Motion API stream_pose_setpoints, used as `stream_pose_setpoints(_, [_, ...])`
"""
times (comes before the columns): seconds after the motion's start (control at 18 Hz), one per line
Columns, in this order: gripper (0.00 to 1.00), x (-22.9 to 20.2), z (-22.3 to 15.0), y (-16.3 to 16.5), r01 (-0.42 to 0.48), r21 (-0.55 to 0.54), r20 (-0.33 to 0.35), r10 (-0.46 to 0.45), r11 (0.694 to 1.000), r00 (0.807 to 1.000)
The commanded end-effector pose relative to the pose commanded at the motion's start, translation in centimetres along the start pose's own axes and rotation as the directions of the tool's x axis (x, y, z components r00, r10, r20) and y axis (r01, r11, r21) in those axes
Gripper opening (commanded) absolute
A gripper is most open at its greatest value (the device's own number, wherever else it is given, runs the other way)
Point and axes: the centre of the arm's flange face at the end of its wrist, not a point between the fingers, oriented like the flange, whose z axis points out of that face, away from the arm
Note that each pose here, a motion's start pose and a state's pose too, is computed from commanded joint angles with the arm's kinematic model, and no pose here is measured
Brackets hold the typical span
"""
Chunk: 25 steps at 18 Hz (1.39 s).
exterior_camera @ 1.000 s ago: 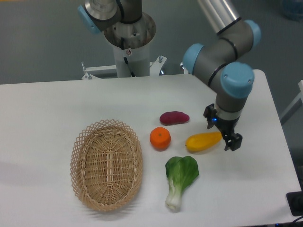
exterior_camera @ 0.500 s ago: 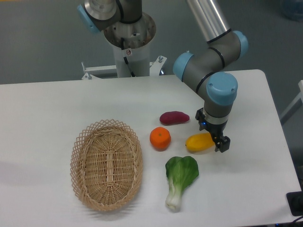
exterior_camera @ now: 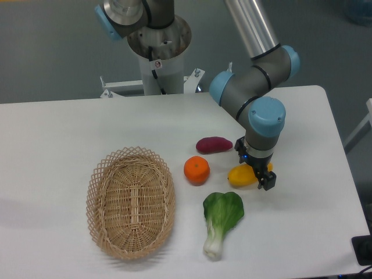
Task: Pick up the mango from the table
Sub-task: 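Close the gripper around the yellow mango, then lift the held mango up and carry it toward the basket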
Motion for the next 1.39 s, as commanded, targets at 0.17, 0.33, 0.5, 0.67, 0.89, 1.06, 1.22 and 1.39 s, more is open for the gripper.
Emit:
stream_pose_setpoints(0.17, [0.79,0.0,-0.2,0.0,0.0,-0.002,0.012,0.0,1.0,1.0])
stream_pose_setpoints(0.33, [0.63,-0.1,-0.3,0.0,0.0,-0.001,0.015,0.0,1.0,1.0])
stream_pose_setpoints(0.5, [0.55,-0.2,-0.8,0.0,0.0,0.0,0.025,0.0,1.0,1.0])
stream_pose_setpoints(0.67, [0.51,-0.4,-1.2,0.1,0.002,0.0,0.031,-0.002,1.0,1.0])
stream_pose_setpoints(0.89, [0.51,-1.6,-4.3,1.0,0.011,0.001,0.094,-0.011,1.0,0.995])
stream_pose_setpoints(1.06, [0.51,-2.5,-8.2,1.5,0.022,0.063,0.163,-0.032,0.998,0.986])
stream_pose_setpoints(1.22, [0.51,-3.1,-11.2,2.9,0.054,0.14,0.221,-0.084,0.989,0.972])
stream_pose_setpoints(1.39, [0.51,-4.3,-14.8,1.9,0.108,0.249,0.252,-0.172,0.963,0.952])
